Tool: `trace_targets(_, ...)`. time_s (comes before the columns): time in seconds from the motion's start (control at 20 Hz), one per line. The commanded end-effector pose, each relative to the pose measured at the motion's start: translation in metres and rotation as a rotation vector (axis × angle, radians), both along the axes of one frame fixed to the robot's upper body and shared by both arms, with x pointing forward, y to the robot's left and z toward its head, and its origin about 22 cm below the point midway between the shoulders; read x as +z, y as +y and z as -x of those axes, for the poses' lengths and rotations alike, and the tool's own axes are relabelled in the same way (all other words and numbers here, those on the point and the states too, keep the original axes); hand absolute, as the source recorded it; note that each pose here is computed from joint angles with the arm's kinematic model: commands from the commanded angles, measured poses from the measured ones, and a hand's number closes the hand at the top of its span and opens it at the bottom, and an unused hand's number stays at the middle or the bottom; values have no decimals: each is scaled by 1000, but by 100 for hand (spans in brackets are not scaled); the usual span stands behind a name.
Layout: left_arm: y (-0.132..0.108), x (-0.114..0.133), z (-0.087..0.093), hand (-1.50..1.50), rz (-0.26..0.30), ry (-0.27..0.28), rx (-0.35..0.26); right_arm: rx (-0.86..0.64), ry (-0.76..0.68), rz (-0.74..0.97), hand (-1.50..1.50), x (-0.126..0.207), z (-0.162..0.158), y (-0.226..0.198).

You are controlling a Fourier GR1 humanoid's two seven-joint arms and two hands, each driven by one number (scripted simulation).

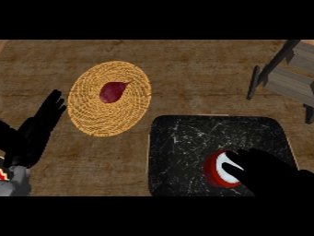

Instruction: Pick the can from the tray and place it in the tiered basket

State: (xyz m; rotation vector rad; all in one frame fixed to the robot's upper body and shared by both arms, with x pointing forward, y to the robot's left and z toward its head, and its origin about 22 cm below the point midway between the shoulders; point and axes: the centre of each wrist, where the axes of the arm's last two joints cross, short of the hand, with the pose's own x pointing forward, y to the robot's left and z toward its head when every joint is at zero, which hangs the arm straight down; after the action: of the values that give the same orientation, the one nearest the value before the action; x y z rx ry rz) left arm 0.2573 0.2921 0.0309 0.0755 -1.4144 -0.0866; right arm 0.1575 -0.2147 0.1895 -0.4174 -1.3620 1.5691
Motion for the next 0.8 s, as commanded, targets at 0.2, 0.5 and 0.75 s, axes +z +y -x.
trace_targets(0.2, 1, 0, 12, 0, -9, -11, -18, -89, -26, 28, -150, -20, -2, 42)
trace_targets(0.5, -1, -11, 7, 0, 5, 6, -5, -132, -3, 124, -150, -54, -2, 48)
trace_targets(0.75, -9, 6, 19, 0, -8, -12, 2, -130, -49, 96, -150, -74, -14, 29)
